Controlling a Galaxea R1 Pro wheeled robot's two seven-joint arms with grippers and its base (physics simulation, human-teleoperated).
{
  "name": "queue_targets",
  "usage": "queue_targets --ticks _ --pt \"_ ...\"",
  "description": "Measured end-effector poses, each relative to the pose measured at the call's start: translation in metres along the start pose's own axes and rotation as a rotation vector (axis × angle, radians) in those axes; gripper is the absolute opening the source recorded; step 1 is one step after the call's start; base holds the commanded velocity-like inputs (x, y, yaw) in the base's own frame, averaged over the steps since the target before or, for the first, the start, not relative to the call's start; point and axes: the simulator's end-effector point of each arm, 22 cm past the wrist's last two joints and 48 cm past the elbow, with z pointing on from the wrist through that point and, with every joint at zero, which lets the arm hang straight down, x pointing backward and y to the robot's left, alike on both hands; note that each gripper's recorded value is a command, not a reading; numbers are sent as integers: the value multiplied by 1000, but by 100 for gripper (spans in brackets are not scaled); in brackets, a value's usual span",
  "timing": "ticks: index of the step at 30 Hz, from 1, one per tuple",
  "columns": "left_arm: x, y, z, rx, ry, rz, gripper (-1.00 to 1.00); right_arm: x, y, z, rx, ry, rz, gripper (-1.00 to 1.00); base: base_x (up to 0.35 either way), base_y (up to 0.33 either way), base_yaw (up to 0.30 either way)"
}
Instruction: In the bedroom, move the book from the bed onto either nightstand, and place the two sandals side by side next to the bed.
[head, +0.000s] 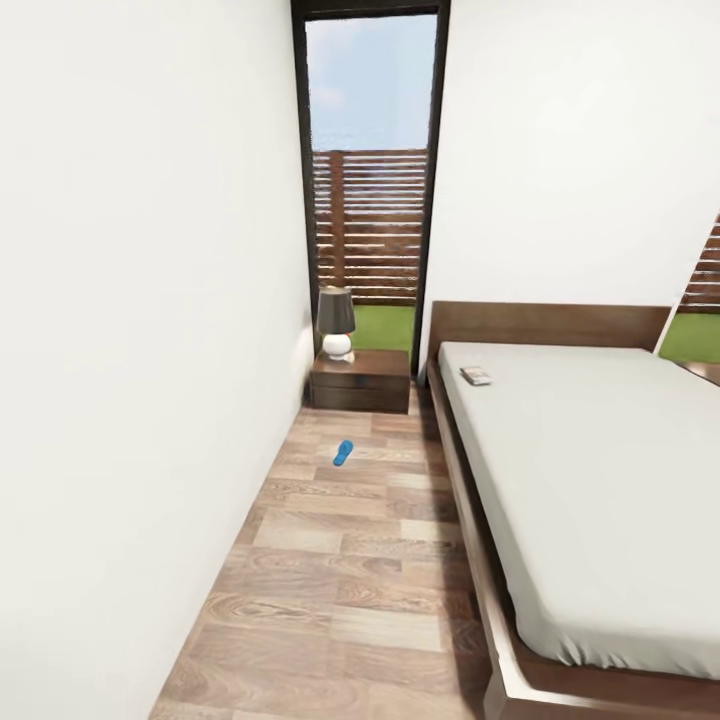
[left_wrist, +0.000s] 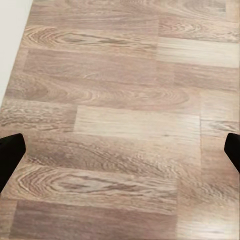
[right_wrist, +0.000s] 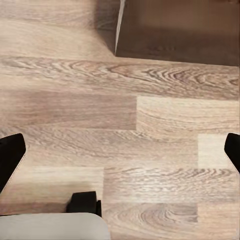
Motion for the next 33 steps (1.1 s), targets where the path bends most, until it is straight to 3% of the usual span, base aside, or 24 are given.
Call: queue_targets --ticks 16,33 --pt "0 0 0 0 0 -1 100 0 0 0 0 0 -1 100 299 5 0" --pt "0 0 0 0 0 -1 100 0 0 0 0 0 -1 100 276 184 0"
